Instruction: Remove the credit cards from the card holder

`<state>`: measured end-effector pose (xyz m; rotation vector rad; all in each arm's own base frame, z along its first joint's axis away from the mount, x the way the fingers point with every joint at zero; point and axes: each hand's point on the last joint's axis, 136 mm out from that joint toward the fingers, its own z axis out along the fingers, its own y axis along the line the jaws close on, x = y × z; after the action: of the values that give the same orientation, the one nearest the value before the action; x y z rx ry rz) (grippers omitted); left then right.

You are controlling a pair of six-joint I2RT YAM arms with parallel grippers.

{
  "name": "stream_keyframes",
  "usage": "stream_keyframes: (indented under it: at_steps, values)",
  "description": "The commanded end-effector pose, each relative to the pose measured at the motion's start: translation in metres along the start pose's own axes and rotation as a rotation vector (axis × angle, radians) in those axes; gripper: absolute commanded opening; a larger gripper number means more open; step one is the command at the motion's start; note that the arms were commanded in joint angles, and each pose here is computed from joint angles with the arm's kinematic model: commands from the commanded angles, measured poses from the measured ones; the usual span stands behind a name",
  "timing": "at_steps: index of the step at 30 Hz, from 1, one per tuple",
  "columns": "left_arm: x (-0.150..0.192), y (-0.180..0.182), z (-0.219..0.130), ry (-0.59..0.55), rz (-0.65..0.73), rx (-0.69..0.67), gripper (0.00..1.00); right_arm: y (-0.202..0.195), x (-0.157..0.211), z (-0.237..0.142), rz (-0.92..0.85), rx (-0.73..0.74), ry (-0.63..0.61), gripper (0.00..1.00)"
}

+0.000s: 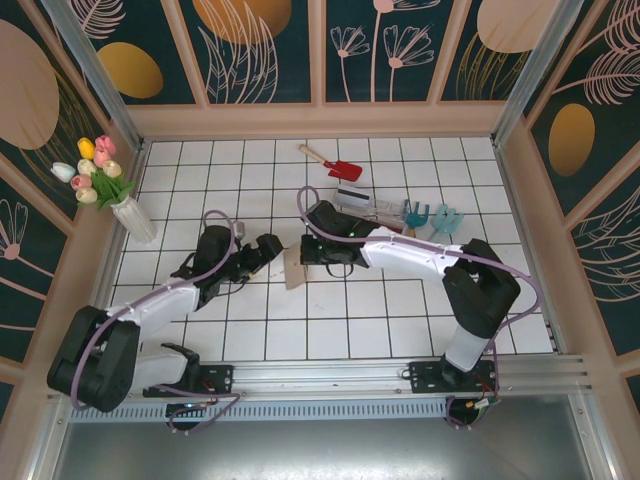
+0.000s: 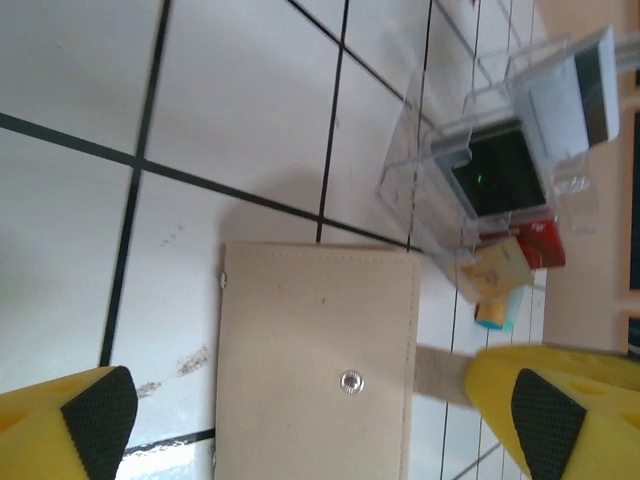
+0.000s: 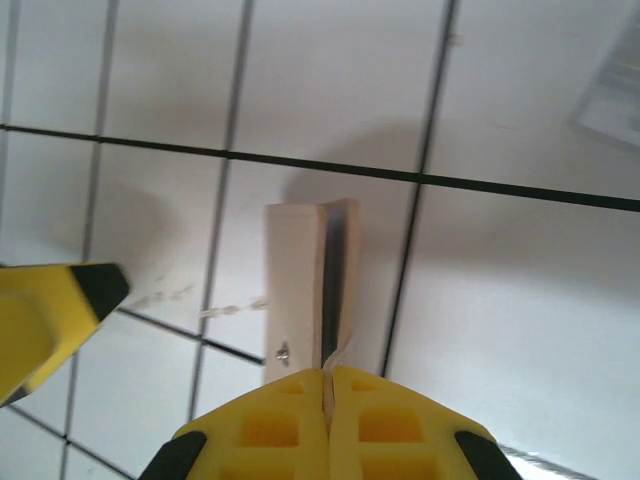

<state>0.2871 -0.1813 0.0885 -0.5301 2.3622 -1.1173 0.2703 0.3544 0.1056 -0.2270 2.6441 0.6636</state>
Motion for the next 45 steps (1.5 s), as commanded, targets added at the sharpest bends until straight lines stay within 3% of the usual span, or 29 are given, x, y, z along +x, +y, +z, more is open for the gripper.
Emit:
stream_keyframes:
  at_steps: [1,9,16,23,28,36,45]
  values:
    - [-0.021,0.0,-0.013,-0.152,-0.111,0.034,0.98,0.022,0.001,-0.006,-0.037,-0.01,0.006,0.0]
    - [-0.03,0.03,-0.032,-0.206,-0.212,0.013,0.99,0.051,0.006,0.013,0.017,-0.013,0.01,0.0]
    - [-0.023,0.042,-0.04,-0.204,-0.167,-0.016,0.98,0.026,-0.001,0.008,0.059,0.119,-0.04,0.0]
    - [-0.005,0.031,-0.041,-0.106,-0.062,0.031,0.98,-0.011,0.014,0.002,0.073,0.186,-0.02,0.01]
    - [0.005,0.028,-0.042,-0.055,-0.035,0.058,0.93,-0.039,0.026,0.0,0.068,0.204,0.009,0.01]
    - [0.011,0.014,-0.036,0.045,-0.017,0.063,0.73,-0.057,0.018,-0.005,0.067,0.169,0.014,0.02]
    - [0.02,0.001,-0.018,0.171,-0.034,0.048,0.69,-0.078,0.022,-0.004,0.045,0.143,0.068,0.01]
